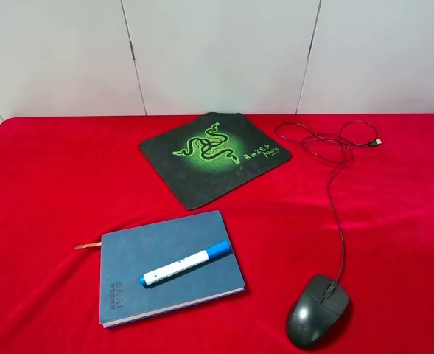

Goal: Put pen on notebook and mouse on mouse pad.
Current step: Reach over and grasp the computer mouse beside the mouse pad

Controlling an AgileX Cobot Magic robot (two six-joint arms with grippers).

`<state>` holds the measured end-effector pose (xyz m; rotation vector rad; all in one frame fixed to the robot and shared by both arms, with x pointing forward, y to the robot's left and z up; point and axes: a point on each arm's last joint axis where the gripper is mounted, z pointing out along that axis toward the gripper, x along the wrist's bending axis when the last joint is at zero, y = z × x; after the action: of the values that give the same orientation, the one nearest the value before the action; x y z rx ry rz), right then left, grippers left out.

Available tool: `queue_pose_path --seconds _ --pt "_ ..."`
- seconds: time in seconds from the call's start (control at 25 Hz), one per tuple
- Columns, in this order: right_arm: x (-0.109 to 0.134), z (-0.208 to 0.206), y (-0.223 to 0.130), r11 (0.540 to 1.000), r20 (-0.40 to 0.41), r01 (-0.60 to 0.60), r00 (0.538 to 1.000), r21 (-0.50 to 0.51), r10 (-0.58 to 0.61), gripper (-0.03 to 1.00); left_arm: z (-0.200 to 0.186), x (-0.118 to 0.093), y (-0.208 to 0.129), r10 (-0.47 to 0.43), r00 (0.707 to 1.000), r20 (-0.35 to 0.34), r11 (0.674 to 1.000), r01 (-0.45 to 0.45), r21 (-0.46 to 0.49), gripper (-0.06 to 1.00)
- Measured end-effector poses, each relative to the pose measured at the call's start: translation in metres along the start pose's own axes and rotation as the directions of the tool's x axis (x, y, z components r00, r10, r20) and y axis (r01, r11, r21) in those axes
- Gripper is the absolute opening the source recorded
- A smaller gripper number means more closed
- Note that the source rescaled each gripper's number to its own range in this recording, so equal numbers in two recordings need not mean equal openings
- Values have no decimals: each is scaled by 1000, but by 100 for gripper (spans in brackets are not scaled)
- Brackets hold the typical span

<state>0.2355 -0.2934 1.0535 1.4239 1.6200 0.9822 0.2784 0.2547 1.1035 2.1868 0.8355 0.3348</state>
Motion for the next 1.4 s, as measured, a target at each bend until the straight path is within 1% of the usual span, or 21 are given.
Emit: queue_pose_path --seconds 0.12,0.24,0.4,0.52,0.64,0.72,0.88,1.08,1.16,1.24,1.32,1.4 --pt "0 0 0 1000 0 0 1000 0 0 100 -2 2 -2 -22 999 -31 1000 21 -14 100" --pt "0 0 0 1000 0 0 1000 0 0 100 -6 6 -5 -67 994 -85 997 64 -37 100" --pt "0 0 0 1000 0 0 1000 1 0 100 -8 10 -23 -146 974 -172 988 135 -72 100" --pt "0 0 0 1000 0 0 1000 1 0 100 -5 10 -43 -209 948 -240 977 190 -100 100" --pt "0 0 0 1000 0 0 1000 1 0 100 -1 10 -61 -273 911 -308 960 239 -146 100" --pt "0 0 0 1000 0 0 1000 1 0 100 0 8 -70 -317 880 -353 946 266 -187 100" --pt "0 0 0 1000 0 0 1000 1 0 100 -3 3 -77 -363 832 -419 926 271 -265 100" --pt "0 0 0 1000 0 0 1000 1 0 100 -6 -5 -80 -393 783 -482 909 252 -331 100" --pt "0 0 0 1000 0 0 1000 1 0 100 -6 -6 -80 -412 759 -505 903 264 -340 100" --pt "0 0 0 1000 0 0 1000 1 0 100 -6 -6 -80 -426 742 -519 898 274 -346 100" --pt "0 0 0 1000 0 0 1000 1 0 100 -6 -5 -80 -430 733 -527 896 276 -347 100" --pt "0 0 0 1000 0 0 1000 1 0 100 -6 -5 -80 -431 731 -529 896 277 -347 100"
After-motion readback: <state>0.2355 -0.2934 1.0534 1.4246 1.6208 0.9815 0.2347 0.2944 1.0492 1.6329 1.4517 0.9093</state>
